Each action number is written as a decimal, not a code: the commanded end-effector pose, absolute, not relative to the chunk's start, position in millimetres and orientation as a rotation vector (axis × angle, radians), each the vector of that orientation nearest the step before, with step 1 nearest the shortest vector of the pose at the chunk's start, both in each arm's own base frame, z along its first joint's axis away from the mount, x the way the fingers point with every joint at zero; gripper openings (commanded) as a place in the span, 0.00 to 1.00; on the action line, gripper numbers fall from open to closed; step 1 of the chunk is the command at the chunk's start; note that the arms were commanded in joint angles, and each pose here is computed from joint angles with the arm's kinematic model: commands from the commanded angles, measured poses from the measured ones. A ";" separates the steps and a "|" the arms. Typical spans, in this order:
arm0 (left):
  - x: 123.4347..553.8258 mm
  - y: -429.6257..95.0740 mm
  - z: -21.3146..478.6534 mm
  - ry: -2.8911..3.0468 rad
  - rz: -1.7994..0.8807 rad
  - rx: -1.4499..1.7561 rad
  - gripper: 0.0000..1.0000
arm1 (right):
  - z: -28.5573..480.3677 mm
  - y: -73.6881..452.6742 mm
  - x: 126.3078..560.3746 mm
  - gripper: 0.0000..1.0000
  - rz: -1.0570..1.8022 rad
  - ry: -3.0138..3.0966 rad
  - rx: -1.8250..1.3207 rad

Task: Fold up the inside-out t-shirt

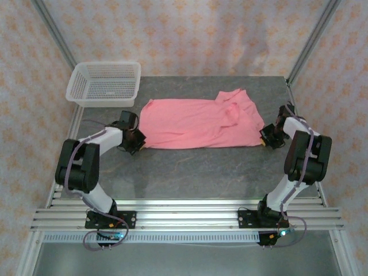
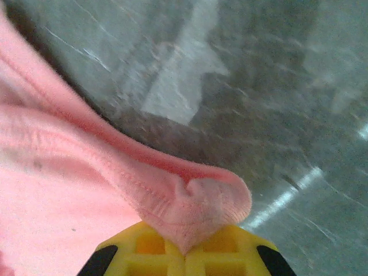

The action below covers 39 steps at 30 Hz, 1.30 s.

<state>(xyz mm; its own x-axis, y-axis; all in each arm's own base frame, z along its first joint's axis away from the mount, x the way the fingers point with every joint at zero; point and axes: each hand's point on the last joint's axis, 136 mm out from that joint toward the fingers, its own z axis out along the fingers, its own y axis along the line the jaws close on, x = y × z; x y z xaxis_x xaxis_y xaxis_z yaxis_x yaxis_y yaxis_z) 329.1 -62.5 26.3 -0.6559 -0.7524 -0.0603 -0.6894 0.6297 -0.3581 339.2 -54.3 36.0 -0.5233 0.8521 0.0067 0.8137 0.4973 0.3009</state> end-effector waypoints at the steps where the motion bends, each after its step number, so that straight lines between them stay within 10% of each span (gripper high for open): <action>1: 272.4 -48.7 19.4 2.778 -0.320 -1.186 0.00 | 36.6 -56.0 294.8 0.00 0.277 2.615 1.536; 10: 219.4 -61.8 33.8 2.790 -0.402 -1.183 0.04 | 41.7 -50.9 210.1 0.00 0.134 2.447 1.794; 13: 226.6 -59.2 56.3 2.734 -0.398 -1.124 0.49 | 64.4 -47.3 242.5 0.27 0.260 2.451 1.618; 15: 245.0 -51.1 85.7 2.651 -0.365 -1.050 0.61 | 92.8 -45.8 275.4 0.38 0.292 2.482 1.440; 27: 363.5 -72.2 153.7 2.544 -0.439 -0.755 0.62 | 112.3 -9.3 496.2 0.42 0.139 2.724 0.609; 39: 363.9 -72.6 140.7 2.638 -0.385 -0.680 0.63 | 52.9 -11.3 515.3 0.41 0.093 2.862 0.573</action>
